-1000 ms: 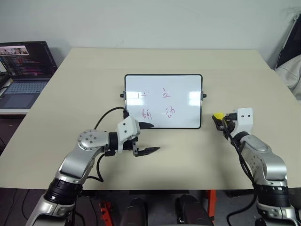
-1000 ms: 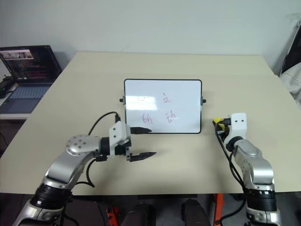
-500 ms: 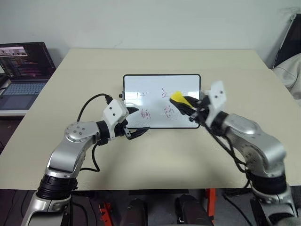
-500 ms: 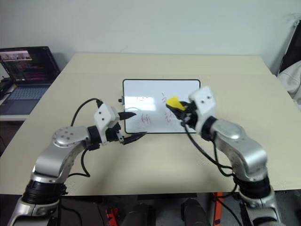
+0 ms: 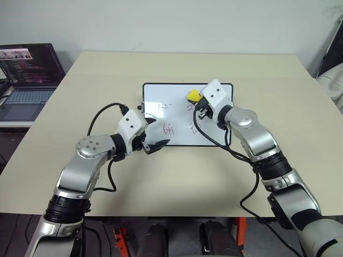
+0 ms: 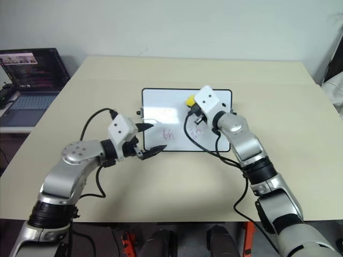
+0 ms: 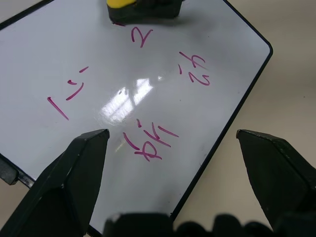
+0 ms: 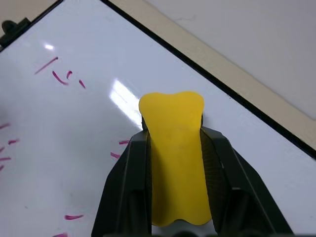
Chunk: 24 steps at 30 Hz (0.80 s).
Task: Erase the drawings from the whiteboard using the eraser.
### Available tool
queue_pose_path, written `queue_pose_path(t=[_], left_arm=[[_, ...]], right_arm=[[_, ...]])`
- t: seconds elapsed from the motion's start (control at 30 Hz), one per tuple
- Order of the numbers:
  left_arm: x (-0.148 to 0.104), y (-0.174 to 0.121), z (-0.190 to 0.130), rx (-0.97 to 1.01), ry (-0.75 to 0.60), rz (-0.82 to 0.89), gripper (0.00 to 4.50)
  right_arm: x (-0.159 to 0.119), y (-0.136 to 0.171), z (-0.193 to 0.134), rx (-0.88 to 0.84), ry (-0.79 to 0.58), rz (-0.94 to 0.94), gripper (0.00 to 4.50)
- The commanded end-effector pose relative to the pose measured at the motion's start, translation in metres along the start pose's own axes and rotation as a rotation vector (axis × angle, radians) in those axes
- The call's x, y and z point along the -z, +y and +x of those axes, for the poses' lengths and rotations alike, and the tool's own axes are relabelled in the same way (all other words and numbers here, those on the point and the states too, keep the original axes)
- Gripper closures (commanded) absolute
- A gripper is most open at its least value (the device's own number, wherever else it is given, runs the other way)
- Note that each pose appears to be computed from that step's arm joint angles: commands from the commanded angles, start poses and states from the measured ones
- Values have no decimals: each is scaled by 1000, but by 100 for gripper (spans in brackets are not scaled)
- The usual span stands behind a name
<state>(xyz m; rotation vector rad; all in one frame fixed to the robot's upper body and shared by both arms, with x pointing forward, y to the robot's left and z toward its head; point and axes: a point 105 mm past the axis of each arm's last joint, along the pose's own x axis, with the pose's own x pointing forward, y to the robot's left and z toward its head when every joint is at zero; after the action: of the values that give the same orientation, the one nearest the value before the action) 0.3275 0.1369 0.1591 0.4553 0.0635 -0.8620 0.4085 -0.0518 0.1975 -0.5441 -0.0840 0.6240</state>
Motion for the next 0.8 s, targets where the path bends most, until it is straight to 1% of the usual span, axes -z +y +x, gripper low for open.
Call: queue_pose_path(t=[0.03, 0.13, 0.2, 0.27, 0.37, 0.43, 0.57, 0.7, 0.8], left_arm=[[-9, 1, 0, -10, -25, 29, 0], [-9, 1, 0, -10, -25, 28, 0], [-9, 0, 0, -6, -27, 27, 0], [-9, -1, 1, -3, -27, 27, 0], [-9, -2, 2, 1, -29, 27, 0], [-9, -3, 3, 5, -30, 26, 0], [-10, -4, 4, 6, -38, 32, 0], [-11, -5, 5, 6, -43, 31, 0], [-11, -5, 5, 6, -44, 31, 0]], right_arm=[[11, 11, -5, -98, 40, -108, 347], [16, 17, -9, -162, 64, -150, 348], [14, 12, -8, -135, 58, -171, 349], [3, -6, -2, -23, 25, -201, 349], [-10, -19, 5, 64, -21, -202, 349], [-14, -14, 11, 52, -37, -183, 349], [-13, 0, 19, -9, -29, -180, 349], [1, 25, 17, -166, 29, -200, 349], [9, 24, 13, -170, 64, -177, 349]])
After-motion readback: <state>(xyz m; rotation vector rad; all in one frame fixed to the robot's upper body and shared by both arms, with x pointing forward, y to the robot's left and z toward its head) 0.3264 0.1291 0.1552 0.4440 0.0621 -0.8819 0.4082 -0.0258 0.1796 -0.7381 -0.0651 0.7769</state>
